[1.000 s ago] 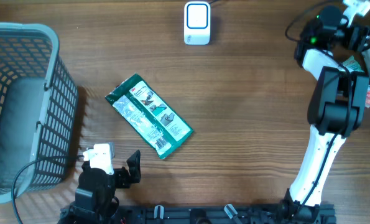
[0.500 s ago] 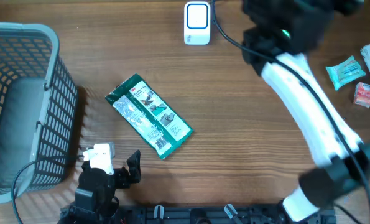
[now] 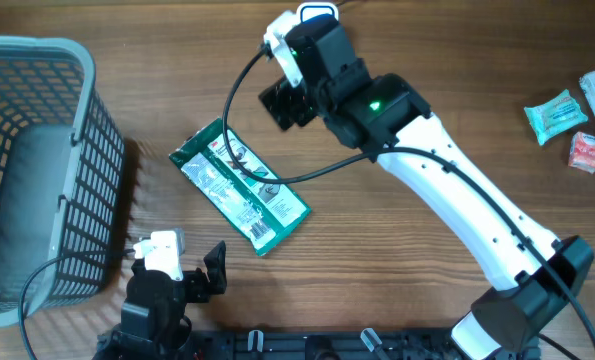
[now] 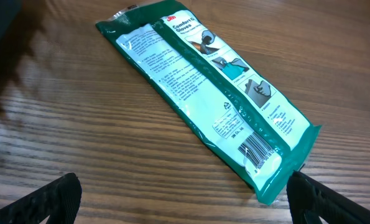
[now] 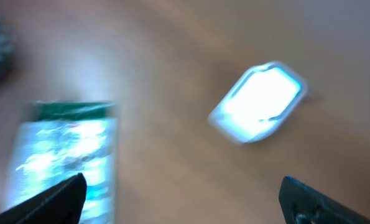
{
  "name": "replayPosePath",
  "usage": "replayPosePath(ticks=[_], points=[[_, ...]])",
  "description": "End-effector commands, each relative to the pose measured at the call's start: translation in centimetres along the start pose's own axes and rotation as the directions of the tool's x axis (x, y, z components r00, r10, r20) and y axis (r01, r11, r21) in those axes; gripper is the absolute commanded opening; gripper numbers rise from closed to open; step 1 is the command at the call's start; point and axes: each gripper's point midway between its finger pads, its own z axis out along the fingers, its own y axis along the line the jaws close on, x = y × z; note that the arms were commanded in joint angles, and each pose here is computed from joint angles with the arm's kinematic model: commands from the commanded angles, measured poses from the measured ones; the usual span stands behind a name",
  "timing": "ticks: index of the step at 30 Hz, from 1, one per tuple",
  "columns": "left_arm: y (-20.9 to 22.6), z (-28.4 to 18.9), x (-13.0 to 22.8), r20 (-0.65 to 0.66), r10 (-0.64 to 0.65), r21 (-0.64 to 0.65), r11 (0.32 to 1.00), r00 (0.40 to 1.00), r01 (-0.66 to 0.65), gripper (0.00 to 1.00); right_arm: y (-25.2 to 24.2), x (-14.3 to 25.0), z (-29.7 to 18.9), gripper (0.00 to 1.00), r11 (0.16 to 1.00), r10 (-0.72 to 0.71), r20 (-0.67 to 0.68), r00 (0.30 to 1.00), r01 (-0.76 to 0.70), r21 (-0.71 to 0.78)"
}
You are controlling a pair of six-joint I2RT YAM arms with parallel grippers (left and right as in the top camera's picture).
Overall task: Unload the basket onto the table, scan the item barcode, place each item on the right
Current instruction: 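Reach the right gripper to the green 3M pouch and grasp it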
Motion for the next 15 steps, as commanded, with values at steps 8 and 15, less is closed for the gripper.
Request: replayPosePath(ticks=[8, 15], points=[[-0.1, 0.0, -0.1, 0.008, -0.006, 0.007, 1.000, 1.000, 0.006, 1.00, 10.5, 14.6, 12.2, 1.00, 0.843, 0.036, -0.486, 0.873, -0.288, -0.454], [-0.1, 0.0, -0.1, 0.008, -0.006, 0.007, 1.000, 1.000, 0.006, 1.00, 12.8, 17.8, 14.8, 1.00, 0.839, 0.024, -0.563, 0.826, -0.323, -0.438]])
